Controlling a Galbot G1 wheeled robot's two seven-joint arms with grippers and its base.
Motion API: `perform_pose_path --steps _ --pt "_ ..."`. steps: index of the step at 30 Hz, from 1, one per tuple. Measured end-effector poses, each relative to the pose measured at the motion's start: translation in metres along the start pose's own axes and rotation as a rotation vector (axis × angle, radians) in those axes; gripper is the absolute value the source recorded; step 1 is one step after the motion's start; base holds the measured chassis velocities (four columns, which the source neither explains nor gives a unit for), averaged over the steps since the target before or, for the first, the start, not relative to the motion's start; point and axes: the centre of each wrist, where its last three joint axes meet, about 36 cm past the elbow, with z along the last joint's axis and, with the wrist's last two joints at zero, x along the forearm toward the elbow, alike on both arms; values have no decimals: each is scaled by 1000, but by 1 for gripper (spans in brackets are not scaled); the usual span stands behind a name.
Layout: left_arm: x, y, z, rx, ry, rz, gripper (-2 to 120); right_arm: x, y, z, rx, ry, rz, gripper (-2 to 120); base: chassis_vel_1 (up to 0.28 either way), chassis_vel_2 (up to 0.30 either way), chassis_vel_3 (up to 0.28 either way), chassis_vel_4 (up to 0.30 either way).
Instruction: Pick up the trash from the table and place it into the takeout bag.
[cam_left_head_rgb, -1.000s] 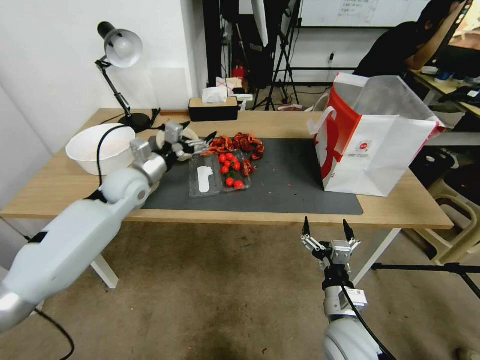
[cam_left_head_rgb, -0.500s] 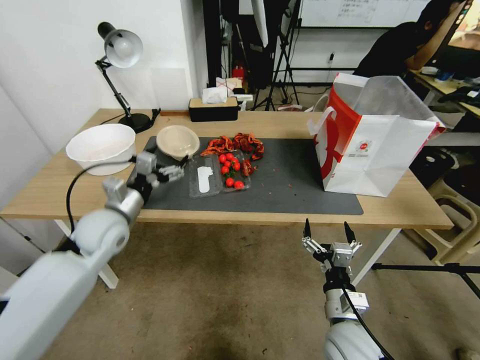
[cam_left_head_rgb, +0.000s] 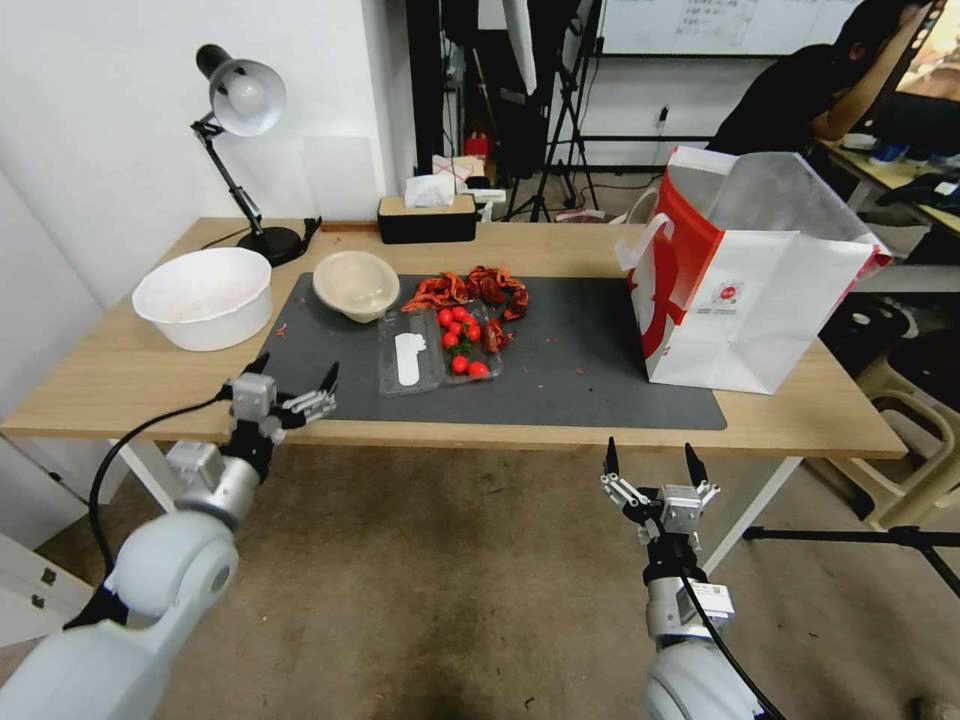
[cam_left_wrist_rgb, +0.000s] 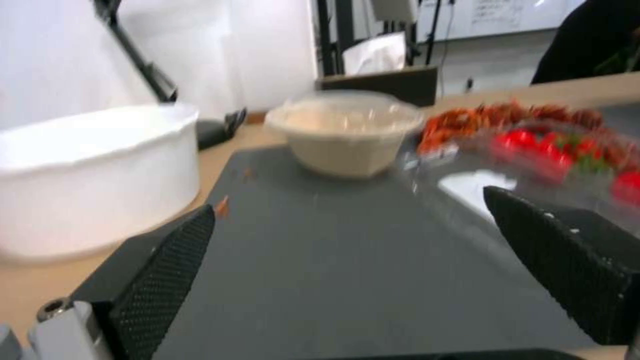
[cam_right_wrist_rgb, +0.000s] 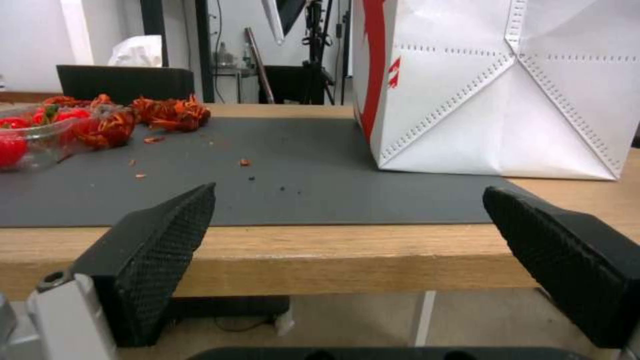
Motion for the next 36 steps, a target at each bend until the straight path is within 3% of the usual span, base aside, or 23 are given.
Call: perform_pose_path --steps 3,12,25,36 --pt "26 -8 11 14 10 -69 100 0 2 0 -4 2 0 100 0 0 0 0" --pt "69 -23 44 46 48 -159 100 2 1 0 -5 3 12 100 0 0 0 0" --pt "82 -33 71 75 44 -161 100 2 3 0 -8 3 14 100 0 0 0 0" --pt "66 -31 65 38 7 -125 100 2 4 0 -11 3 15 100 0 0 0 0"
